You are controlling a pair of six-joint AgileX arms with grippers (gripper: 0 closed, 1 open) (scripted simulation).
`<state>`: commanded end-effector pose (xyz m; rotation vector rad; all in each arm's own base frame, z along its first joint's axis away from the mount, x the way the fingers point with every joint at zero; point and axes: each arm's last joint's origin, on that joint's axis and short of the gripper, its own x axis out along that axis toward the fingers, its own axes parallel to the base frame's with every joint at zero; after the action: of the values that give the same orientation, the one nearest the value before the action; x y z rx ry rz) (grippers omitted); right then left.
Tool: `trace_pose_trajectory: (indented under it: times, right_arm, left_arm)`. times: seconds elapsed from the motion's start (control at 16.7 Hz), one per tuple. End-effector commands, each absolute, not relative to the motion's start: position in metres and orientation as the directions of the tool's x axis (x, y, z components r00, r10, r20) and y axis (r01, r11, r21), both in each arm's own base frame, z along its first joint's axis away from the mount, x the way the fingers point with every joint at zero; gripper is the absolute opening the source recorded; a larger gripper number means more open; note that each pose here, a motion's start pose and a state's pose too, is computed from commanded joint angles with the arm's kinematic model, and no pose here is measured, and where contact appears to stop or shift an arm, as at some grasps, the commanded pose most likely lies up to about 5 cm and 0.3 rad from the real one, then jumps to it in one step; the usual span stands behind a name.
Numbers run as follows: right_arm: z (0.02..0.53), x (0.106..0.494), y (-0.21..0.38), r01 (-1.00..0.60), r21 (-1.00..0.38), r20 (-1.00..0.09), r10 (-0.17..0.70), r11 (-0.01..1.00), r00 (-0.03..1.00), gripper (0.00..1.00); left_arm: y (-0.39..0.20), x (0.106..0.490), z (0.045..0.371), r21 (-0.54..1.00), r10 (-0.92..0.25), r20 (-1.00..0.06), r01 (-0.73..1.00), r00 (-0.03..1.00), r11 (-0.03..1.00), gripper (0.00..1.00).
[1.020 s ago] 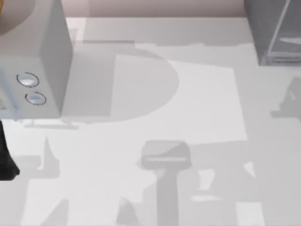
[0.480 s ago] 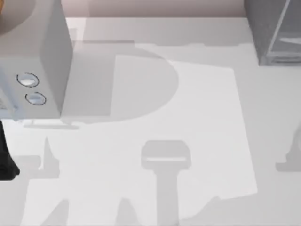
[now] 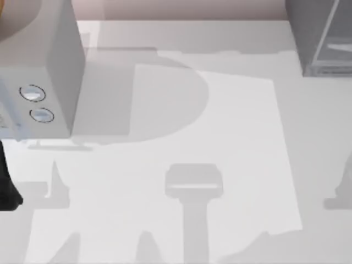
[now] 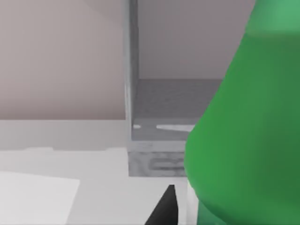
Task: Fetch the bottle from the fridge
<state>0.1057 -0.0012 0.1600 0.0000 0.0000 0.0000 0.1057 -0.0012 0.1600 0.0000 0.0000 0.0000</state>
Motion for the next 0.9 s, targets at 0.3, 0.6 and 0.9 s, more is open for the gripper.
trace_pose_trajectory:
  times: [0.3, 0.6, 0.9]
  right_arm:
    - [0.165, 0.109, 0.004, 0.003, 0.037, -0.021, -0.002, 0.999, 1.0, 0.0]
    - [0.171, 0.122, 0.035, 0.025, 0.127, -0.146, -0.006, 0.992, 0.989, 0.0]
    - [0.161, 0.122, 0.099, 0.063, 0.082, -0.259, -0.04, 0.995, 0.965, 0.0]
  left_arm:
    - [-0.001, 0.106, 0.16, 0.0, 0.0, 0.0, 0.0, 1.0, 1.0, 1.0]
    - [-0.001, 0.106, 0.16, 0.0, 0.0, 0.0, 0.0, 1.0, 1.0, 1.0]
    - [-0.001, 0.106, 0.16, 0.0, 0.0, 0.0, 0.0, 1.0, 1.0, 1.0]
